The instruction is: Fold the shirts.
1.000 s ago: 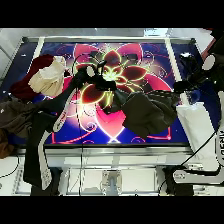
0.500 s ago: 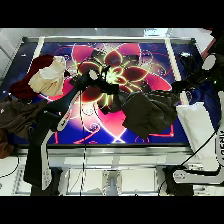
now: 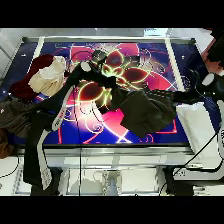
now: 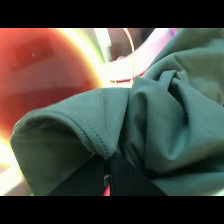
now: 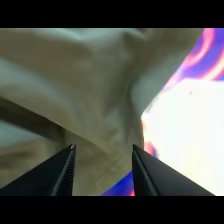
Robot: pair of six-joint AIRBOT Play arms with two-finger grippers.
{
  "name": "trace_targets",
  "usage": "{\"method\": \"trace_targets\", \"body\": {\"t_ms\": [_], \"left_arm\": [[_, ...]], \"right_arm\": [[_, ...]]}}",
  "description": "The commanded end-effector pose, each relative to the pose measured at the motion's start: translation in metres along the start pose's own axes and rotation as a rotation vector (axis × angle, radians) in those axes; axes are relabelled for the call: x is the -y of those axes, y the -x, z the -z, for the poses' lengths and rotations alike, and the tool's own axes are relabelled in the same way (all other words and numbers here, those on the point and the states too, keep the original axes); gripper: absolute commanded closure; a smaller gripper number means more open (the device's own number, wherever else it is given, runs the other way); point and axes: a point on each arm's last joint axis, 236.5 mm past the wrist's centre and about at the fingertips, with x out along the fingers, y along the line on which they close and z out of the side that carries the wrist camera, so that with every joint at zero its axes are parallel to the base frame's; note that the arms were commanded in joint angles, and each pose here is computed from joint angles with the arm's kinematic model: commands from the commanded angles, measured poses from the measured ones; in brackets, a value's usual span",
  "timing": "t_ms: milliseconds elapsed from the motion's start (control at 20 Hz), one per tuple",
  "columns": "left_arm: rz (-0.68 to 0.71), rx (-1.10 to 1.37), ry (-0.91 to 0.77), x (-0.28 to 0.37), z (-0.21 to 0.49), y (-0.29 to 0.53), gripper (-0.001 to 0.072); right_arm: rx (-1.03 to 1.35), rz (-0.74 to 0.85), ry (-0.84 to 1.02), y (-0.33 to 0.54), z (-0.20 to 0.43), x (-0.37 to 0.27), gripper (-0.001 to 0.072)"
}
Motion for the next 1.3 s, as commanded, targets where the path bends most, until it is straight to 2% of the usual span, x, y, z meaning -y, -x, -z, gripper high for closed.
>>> {"method": "trace_targets", "body": {"t_ms": [0,150,300,500,750,800,850,900,1050,1250], "left_arm": [[0.0,0.055,-0.01,0.004,-0.018,0.033,0.0695],[-0.006,0.075,-0.011,0.002,-0.024,0.043,0.0696],[-0.003,0.066,-0.001,0.003,-0.021,0.043,0.0695],[0.001,0.051,0.0,0.004,-0.018,0.043,0.0695],[0.003,0.04,-0.001,0.004,-0.015,0.043,0.0696],[0.002,0.039,-0.001,0.004,-0.015,0.043,0.0695],[0.003,0.04,0.0,0.004,-0.015,0.043,0.0695],[0.003,0.041,-0.001,0.005,-0.016,0.043,0.0695],[-0.003,0.1,-0.021,0.012,-0.031,0.067,0.0696],[-0.097,0.289,-0.134,0.039,-0.066,0.172,0.0696]], "right_arm": [[-0.149,-0.143,-0.137,-0.025,0.049,0.0,0.0304],[-0.266,-0.182,-0.112,-0.036,0.086,-0.01,0.0304],[-0.17,-0.275,-0.162,-0.049,0.07,-0.031,0.0304],[-0.068,-0.246,-0.157,-0.07,0.049,-0.039,0.0304],[-0.095,-0.243,-0.109,-0.09,0.052,-0.059,0.0307],[-0.1,-0.247,-0.103,-0.091,0.053,-0.062,0.0382],[-0.099,-0.253,-0.1,-0.091,0.052,-0.065,0.0545],[-0.091,-0.275,-0.089,-0.088,0.05,-0.07,0.0671],[-0.042,-0.391,0.019,-0.055,0.031,-0.099,0.0683],[0.17,-0.362,0.183,0.047,-0.019,-0.114,0.0683]]}}
